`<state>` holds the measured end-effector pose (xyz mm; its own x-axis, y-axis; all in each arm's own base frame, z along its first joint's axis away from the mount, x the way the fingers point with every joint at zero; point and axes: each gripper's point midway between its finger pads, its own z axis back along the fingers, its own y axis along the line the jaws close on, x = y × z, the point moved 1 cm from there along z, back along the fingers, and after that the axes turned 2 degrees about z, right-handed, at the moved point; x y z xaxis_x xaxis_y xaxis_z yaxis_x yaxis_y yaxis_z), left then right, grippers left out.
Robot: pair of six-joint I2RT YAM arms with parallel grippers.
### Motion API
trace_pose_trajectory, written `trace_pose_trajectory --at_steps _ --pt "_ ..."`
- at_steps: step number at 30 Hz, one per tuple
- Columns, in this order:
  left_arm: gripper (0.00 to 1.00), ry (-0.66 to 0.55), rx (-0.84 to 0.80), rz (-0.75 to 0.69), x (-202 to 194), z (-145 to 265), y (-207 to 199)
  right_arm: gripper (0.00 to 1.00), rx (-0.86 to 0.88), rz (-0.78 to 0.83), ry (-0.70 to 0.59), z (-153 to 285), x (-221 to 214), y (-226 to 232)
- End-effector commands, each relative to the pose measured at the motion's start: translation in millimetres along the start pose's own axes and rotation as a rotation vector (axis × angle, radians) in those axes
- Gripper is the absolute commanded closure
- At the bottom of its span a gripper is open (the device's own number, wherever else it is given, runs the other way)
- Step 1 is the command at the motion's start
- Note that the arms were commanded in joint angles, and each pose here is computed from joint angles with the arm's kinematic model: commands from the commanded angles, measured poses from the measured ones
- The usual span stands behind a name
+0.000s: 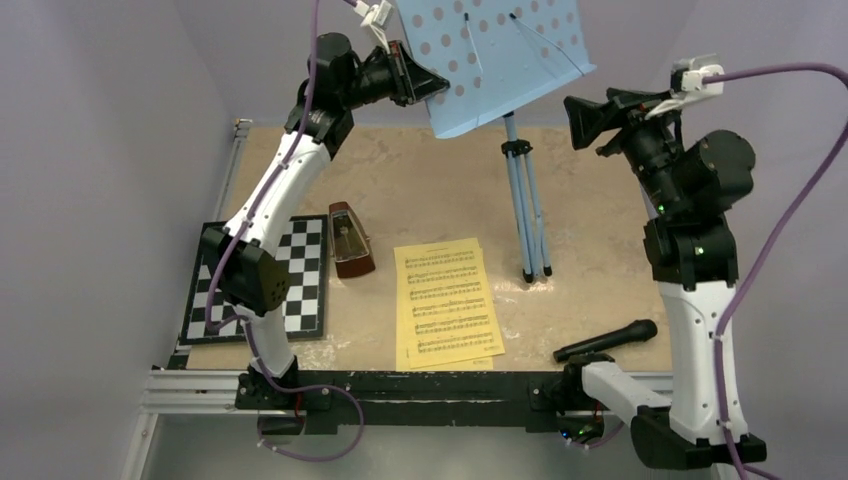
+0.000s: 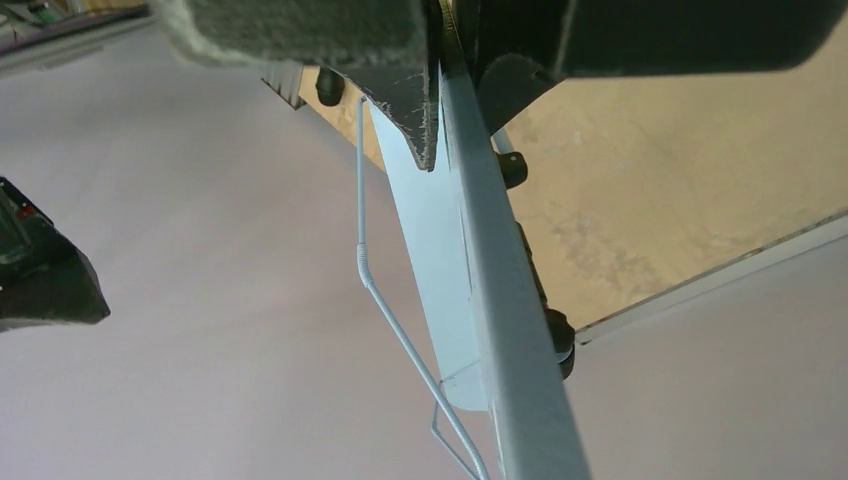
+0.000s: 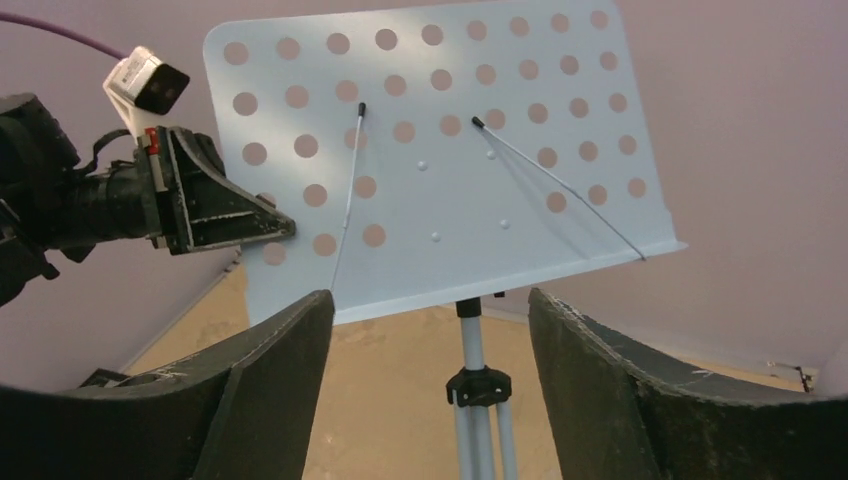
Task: Pack up the instrument practice props
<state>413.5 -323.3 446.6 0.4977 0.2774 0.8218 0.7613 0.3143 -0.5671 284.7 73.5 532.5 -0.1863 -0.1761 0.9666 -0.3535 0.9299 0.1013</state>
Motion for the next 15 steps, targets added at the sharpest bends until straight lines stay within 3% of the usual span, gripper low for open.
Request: trace_pose_trajectory --at_steps 1,4,8,11,15 --pt "1.00 0.140 -0.185 -0.036 -31.2 -7.5 -26.6 0.20 0.000 0.070 0.033 -19.5 -23.2 -12.6" --pt "1.00 0.143 -0.218 -0.073 -30.6 -8.2 -23.8 0.10 -0.046 0.099 0.148 -8.9 -65.3 -26.5" --pt "1.00 0.145 -0.250 -0.122 -29.6 -12.2 -22.4 0.02 0.057 0.219 0.368 10.1 -145.0 -28.5" --pt "1.00 0.145 -0.251 -0.131 -29.1 -13.7 -20.0 0.01 0.114 0.241 0.541 18.0 -204.7 -34.6" --pt "1.00 0.156 -0.256 -0.145 -31.8 -13.9 -16.9 0.01 0.138 0.248 0.632 7.0 -246.3 -45.3"
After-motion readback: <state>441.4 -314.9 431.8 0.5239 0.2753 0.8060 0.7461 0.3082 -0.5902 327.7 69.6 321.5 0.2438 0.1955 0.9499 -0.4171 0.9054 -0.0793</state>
